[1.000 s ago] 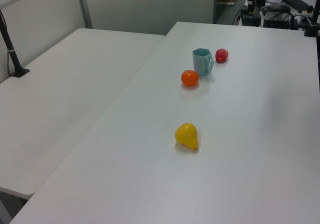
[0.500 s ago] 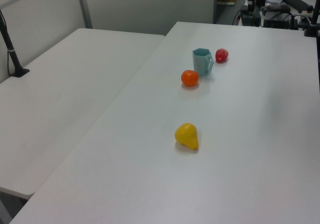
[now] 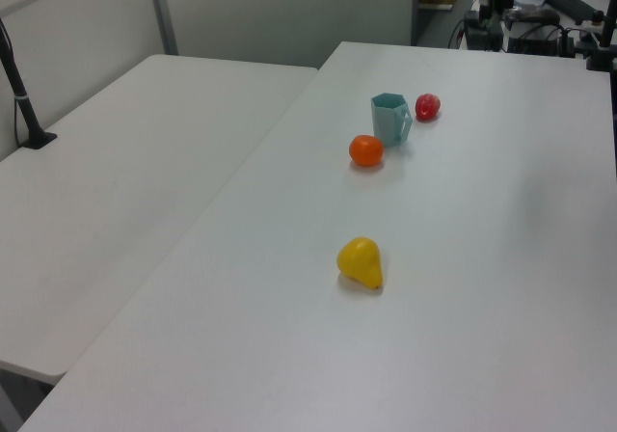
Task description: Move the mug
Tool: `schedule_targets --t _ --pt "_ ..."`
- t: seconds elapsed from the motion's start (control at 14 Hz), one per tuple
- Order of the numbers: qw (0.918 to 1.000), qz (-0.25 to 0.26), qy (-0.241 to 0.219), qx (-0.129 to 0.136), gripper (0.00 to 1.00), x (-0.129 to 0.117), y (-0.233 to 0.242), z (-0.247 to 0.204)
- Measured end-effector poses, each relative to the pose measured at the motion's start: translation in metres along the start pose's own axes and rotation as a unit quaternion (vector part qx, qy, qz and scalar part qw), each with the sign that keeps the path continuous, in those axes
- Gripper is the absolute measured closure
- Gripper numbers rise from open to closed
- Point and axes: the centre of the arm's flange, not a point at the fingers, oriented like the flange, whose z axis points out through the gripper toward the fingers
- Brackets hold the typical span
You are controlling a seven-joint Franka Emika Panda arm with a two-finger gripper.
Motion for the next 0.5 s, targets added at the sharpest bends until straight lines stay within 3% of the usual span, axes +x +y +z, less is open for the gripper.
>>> schedule_targets --t 0.5 --pt "0.9922 0.065 0.106 0.010 0.00 0.025 0.001 -0.009"
